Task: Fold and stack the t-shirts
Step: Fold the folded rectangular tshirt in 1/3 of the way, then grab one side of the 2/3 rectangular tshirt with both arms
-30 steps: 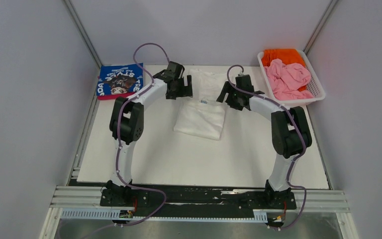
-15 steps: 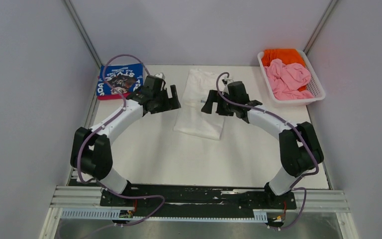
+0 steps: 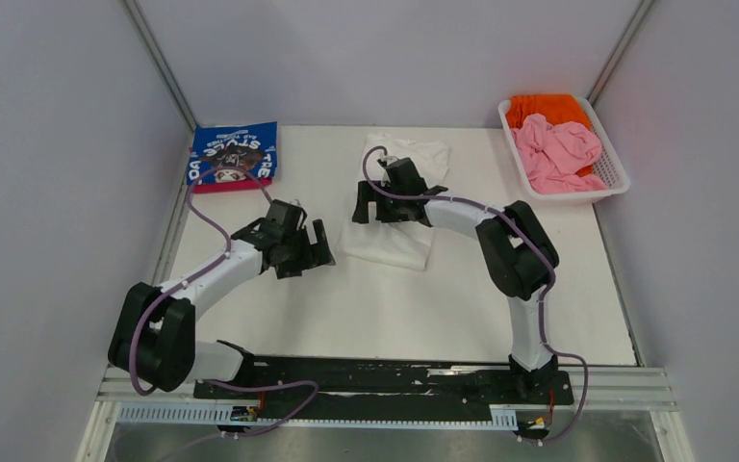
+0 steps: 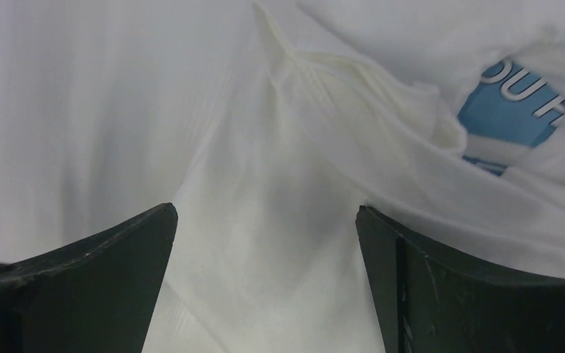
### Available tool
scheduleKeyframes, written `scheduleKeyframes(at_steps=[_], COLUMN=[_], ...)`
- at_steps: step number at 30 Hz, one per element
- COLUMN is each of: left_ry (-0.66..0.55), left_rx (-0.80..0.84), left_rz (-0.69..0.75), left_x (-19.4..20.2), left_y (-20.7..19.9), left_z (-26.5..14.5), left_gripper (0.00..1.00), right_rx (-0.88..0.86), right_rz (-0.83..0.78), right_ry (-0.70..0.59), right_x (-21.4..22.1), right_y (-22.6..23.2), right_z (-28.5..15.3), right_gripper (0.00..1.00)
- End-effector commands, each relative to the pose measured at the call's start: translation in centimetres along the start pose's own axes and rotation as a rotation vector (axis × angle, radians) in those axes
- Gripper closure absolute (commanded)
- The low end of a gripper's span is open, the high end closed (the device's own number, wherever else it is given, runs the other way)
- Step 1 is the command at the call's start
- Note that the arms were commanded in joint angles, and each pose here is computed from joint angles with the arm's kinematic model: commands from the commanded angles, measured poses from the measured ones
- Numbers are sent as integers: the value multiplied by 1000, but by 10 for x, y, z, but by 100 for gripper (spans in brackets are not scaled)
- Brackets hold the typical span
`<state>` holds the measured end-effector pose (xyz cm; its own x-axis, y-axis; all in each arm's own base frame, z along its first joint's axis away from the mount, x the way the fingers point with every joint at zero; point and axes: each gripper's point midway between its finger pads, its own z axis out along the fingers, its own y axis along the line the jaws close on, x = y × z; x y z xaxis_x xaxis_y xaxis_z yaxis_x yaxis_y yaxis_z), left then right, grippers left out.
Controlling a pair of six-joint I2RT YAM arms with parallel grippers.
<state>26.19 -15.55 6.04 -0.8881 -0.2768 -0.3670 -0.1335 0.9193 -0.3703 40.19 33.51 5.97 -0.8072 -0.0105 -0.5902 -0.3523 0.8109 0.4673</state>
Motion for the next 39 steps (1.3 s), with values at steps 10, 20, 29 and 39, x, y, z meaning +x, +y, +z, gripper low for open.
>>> scheduleKeyframes(at_steps=[10, 20, 29, 39], left_ry=[-40, -58, -64, 21], left_rx=[0, 25, 22, 43], left_rz=[-45, -36, 0, 26], left_x=[-4, -31, -67, -62], left_y=[0, -20, -41, -47], left_z=[-4, 10, 46, 89], left_gripper=[0, 0, 3, 25], right_rx=[135, 180, 215, 355], right_rz=[-76, -104, -99, 83], right_ry=[-221, -280, -459, -542], right_x=[-96, -129, -191, -136], right_y=[-41, -68, -44, -58], right_z=[39, 58, -32, -159], right_gripper=[0, 0, 0, 0])
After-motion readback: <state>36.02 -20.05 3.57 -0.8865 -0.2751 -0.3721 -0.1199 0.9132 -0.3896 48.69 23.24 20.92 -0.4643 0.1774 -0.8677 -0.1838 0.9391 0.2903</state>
